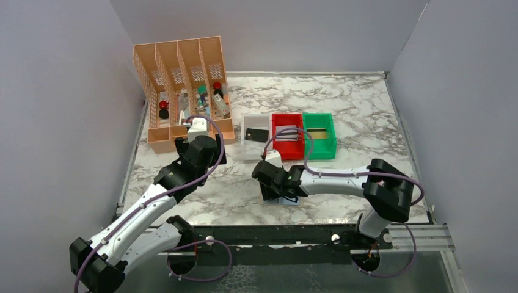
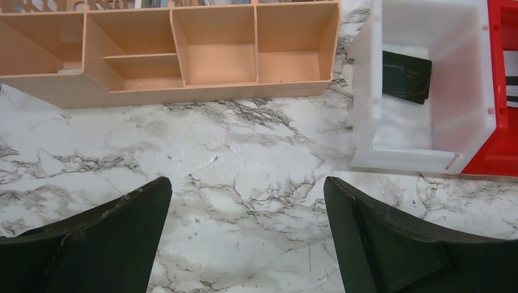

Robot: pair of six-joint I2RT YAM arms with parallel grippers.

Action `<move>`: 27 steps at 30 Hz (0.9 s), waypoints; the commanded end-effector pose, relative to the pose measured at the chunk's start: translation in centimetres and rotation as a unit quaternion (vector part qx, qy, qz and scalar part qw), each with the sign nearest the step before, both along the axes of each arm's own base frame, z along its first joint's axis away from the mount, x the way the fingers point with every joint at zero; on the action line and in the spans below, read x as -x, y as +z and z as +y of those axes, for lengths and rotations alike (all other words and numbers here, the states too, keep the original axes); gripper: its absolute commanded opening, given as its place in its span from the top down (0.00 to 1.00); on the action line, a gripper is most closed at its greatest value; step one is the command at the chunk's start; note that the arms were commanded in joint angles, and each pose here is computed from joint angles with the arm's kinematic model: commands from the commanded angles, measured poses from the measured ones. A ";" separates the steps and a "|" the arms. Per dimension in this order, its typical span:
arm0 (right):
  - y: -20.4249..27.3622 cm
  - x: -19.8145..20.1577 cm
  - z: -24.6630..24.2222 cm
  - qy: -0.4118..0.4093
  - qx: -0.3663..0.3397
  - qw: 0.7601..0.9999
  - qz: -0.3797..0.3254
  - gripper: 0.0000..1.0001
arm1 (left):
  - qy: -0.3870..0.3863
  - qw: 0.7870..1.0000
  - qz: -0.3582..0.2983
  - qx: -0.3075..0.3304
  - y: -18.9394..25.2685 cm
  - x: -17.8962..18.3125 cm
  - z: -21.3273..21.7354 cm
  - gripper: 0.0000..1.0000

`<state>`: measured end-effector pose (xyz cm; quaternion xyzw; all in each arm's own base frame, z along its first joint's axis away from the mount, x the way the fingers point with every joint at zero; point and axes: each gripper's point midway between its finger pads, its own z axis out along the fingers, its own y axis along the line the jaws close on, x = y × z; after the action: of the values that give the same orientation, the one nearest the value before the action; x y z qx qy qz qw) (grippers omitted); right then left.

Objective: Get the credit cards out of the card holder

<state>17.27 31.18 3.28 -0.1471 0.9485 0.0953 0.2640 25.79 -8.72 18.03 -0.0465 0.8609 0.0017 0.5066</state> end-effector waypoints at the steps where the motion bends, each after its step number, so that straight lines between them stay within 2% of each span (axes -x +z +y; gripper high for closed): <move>1: -0.1 -0.2 0.6 0.000 0.007 1.000 -0.007 0.45 | 0.005 1.000 0.004 -0.003 -0.3 0.0 0.3 0.01; 7: -0.5 -0.4 1.1 -0.001 0.017 1.000 -0.007 0.43 | 0.004 1.000 0.005 -0.002 -0.3 0.1 0.3 0.01; 14: -2.4 -0.3 -0.7 -0.026 0.070 0.997 -0.003 0.45 | 0.003 1.000 0.006 -0.003 -0.4 0.1 0.3 0.01; 21: -1.5 0.1 1.2 -0.002 0.012 1.000 0.004 0.55 | 0.002 1.000 0.010 -0.004 -0.6 0.0 0.2 0.01; 25: -0.5 0.1 1.8 -0.003 -0.016 1.000 -0.003 0.68 | 0.001 1.000 0.012 -0.005 -0.7 0.0 0.1 0.01; 27: -0.1 -0.1 1.6 -0.007 -0.016 1.000 -0.009 0.72 | 0.001 1.000 0.011 -0.003 -0.6 0.0 0.1 0.01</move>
<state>17.90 32.71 2.96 -0.1413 0.9458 0.0943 0.2769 25.90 -8.71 17.62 -0.0454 0.8644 0.0066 0.5007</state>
